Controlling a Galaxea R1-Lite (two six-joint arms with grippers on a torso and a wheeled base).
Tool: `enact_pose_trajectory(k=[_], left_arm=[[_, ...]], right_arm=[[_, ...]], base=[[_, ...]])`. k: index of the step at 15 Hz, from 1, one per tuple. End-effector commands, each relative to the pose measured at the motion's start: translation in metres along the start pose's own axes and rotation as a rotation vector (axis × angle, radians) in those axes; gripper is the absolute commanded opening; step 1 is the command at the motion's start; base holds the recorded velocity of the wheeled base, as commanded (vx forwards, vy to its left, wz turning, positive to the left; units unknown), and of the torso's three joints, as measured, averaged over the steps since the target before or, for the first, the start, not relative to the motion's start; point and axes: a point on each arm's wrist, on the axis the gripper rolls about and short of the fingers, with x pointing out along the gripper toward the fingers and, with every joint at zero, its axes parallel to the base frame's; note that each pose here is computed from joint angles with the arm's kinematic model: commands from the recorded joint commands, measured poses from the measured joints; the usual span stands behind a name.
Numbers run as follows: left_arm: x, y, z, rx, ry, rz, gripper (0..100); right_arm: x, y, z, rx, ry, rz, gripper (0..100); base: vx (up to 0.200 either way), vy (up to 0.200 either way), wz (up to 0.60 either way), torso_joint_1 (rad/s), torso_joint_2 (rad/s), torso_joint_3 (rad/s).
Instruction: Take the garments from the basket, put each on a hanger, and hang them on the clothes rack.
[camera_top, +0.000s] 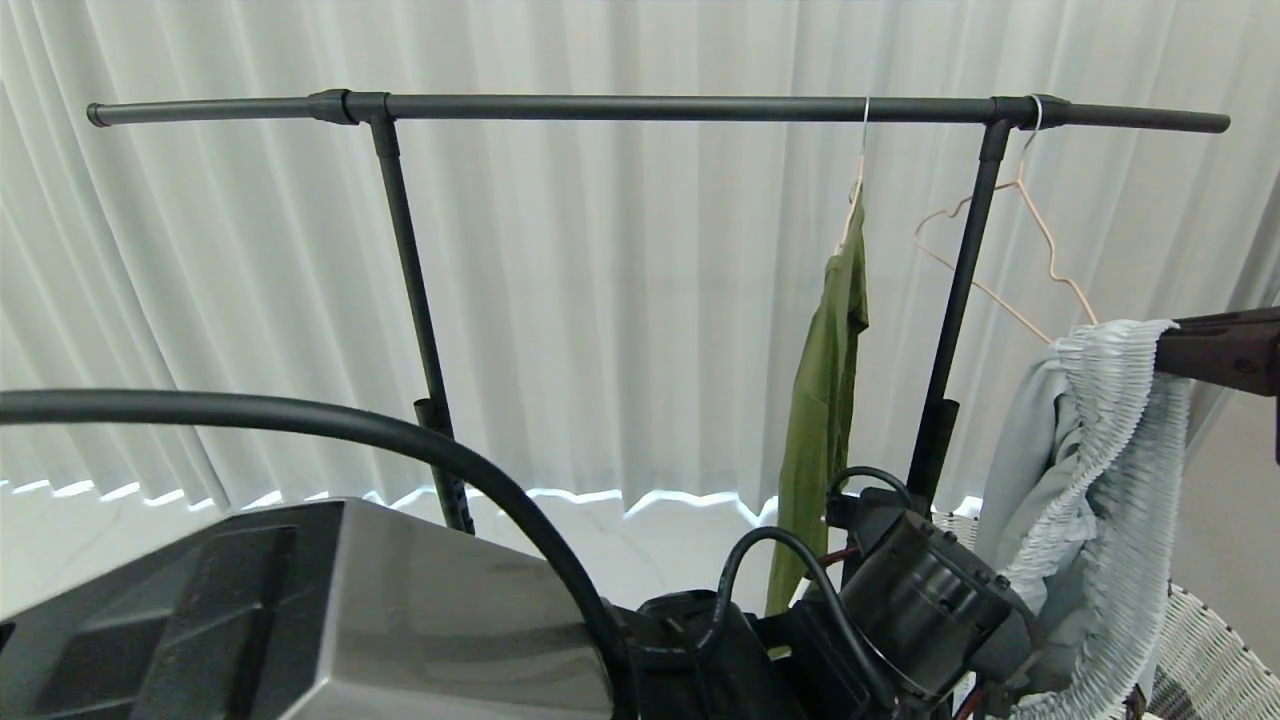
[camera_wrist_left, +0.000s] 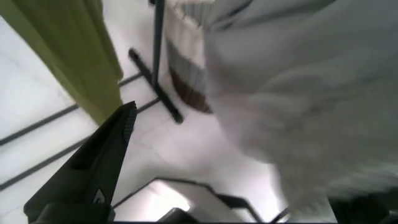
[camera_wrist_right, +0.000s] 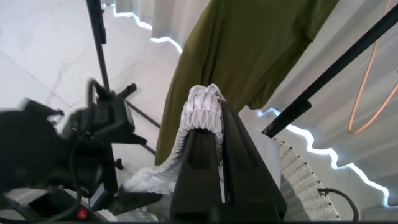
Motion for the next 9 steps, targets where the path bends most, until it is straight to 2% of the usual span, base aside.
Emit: enact_pose_trajectory(k=[1,5,6,9], left_arm=[[0.006,0.001,-0.013,0.013,0.038,0.011,100],[-0.007,0.006,-0.019,0.013,0.062,0.02,100],[-0.012,0.007,-0.02,0.014,0.065,0.023,0],[-0.033,0.009,-0.024,0.023,0.045,0.061,0]], right_arm=[[-0.001,0.0,0.0,0.007,-0.001,-0.003,0],[0.0,-0.001,-0.001,0.009,0.001,-0.005,0],[0.001,-0.001,-0.002,0.011,0.008,-0.01,0],[0.005,-0.001,-0.01,0.013,0.044,-0.014,0]], base=[[0.0,0.0,0.0,0.0,0.0,0.0],[0.0,0.0,0.0,0.0,0.0,0.0],[0.0,0.0,0.0,0.0,0.0,0.0],[0.0,0.0,0.0,0.0,0.0,0.0]])
